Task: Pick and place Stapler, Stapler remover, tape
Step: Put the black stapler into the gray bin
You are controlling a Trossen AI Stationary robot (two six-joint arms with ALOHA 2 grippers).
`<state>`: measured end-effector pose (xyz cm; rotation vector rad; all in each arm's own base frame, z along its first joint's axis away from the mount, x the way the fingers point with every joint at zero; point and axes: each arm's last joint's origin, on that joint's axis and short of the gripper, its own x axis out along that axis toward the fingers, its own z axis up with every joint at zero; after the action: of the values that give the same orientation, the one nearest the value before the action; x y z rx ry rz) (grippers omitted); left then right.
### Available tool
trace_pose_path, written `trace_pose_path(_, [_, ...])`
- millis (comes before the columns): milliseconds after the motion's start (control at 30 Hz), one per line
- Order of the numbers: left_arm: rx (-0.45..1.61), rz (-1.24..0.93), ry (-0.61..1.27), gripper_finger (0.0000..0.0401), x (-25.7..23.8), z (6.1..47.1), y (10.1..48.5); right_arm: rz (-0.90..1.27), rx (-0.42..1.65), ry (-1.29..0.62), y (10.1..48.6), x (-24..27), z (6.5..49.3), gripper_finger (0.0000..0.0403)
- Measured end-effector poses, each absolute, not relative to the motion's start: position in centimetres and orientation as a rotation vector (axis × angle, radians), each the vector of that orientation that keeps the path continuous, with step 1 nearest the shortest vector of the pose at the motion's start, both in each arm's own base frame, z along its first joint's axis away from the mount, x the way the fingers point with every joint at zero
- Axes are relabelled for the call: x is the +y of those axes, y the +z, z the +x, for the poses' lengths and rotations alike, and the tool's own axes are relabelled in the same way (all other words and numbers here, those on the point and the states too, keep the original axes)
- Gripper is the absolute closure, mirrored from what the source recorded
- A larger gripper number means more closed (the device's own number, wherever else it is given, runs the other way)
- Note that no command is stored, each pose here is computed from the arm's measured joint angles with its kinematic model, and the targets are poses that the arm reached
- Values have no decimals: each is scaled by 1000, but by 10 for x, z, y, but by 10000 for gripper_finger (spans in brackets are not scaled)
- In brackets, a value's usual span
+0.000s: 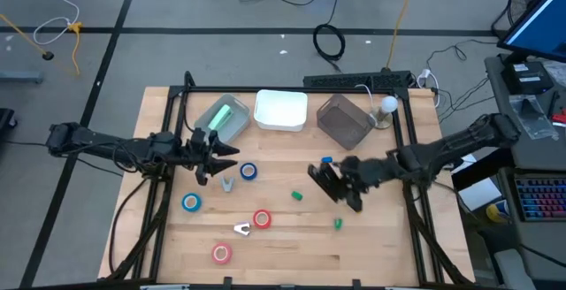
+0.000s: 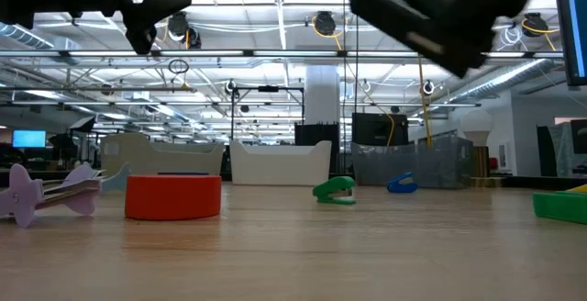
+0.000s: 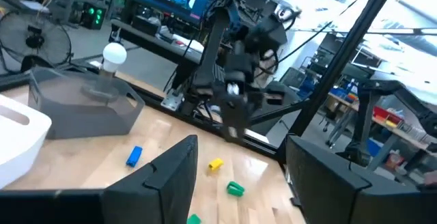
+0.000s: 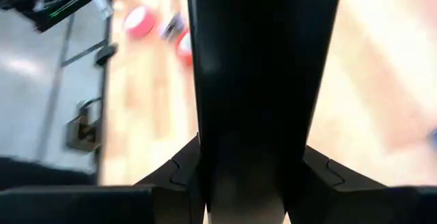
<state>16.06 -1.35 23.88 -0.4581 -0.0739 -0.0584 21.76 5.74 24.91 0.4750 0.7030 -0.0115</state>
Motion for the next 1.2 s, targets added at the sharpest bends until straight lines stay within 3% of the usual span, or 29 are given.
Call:
trace_pose_path(400, [-148,-661,23,178,-10,160,243,148,670,-92,270,25,292,274])
trace_pose_path(633, [-178,-671,113,178,-8,160,243,9,655,-304,275,17,340,274])
trace_pose_path(900, [-201,-677,177,178,-6,159,243,64,607,-455,272,-3,376,274])
trace_pose_path(1200, [-201,-626,231,178,-6,173,236,180,467,-480,267,-9,396,274])
